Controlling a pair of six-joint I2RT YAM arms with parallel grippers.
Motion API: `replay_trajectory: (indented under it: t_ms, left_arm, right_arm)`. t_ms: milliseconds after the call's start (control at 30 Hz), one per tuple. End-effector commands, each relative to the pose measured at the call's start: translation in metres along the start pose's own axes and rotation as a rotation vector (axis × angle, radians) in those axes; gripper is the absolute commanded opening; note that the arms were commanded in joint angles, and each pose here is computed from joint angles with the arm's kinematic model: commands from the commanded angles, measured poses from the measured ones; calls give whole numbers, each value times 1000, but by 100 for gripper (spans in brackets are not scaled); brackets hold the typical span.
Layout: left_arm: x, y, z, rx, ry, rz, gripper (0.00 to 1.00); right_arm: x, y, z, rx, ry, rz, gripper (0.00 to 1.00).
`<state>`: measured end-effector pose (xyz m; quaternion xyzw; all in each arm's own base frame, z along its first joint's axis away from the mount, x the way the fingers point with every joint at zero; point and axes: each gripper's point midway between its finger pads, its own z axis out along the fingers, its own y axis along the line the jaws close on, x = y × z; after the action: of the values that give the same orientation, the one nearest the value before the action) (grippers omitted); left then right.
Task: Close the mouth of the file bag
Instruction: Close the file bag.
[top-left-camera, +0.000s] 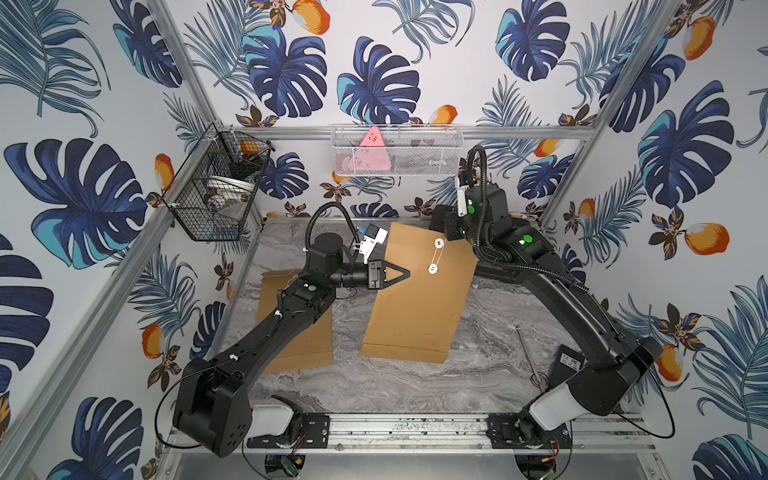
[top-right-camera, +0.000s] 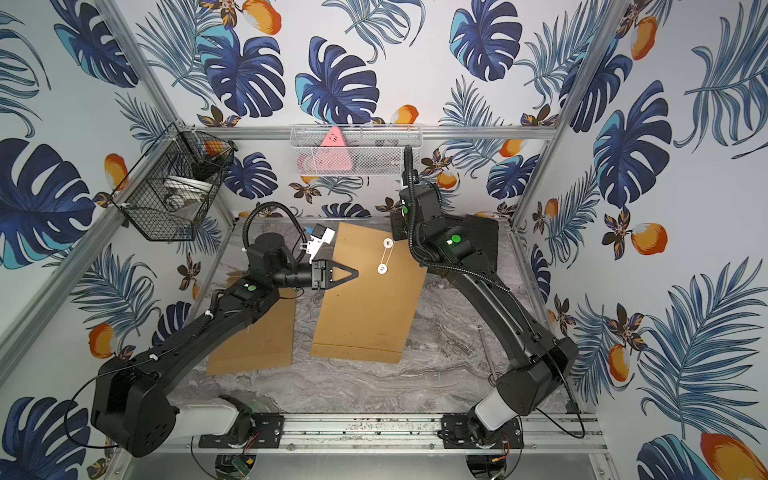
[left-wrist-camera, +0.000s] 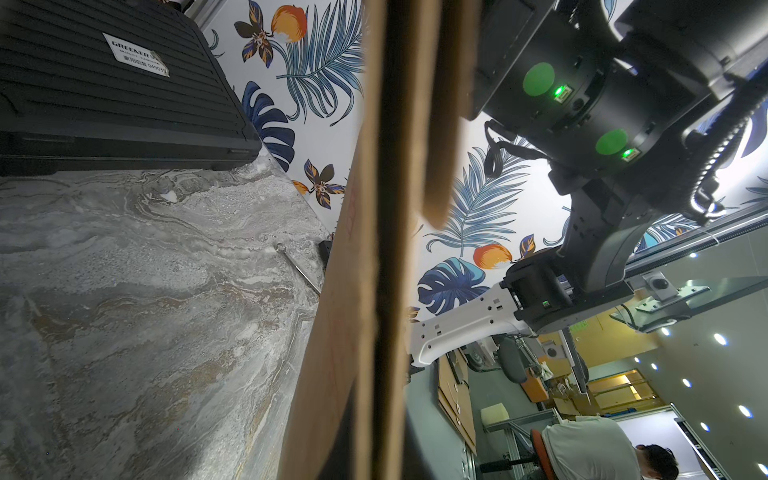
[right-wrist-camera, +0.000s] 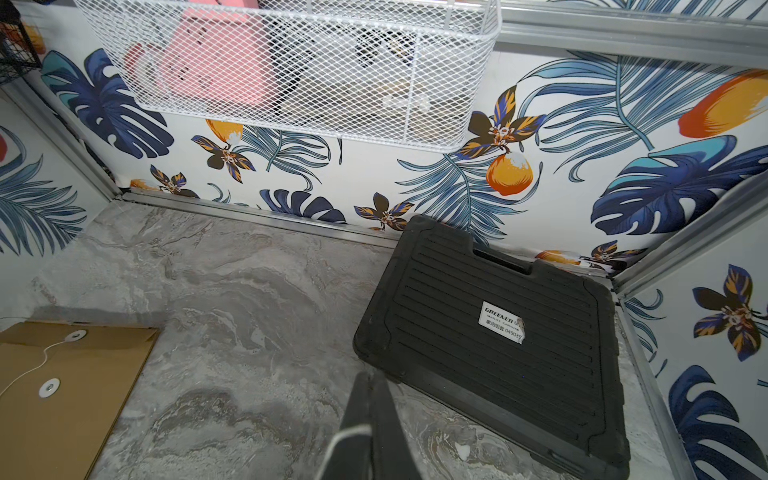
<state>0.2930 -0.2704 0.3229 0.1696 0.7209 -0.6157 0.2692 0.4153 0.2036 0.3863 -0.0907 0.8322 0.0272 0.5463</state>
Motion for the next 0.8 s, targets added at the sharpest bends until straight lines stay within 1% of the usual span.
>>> replay_trajectory:
  t_ms: [0, 267, 600, 767]
  left_arm:
    - [0, -2, 2, 0, 9, 30, 0]
    - [3, 2, 4, -10, 14, 25, 0]
    - [0, 16, 6, -76, 8, 26, 0]
    - [-2, 17, 6, -82, -4, 27, 0]
  right_arm:
    - [2, 10, -1, -28, 19, -14, 0]
    - [8, 40, -2, -74, 43, -57, 0]
    - [15, 79, -17, -105, 48, -122, 0]
    - [27, 99, -22, -187, 97, -102, 0]
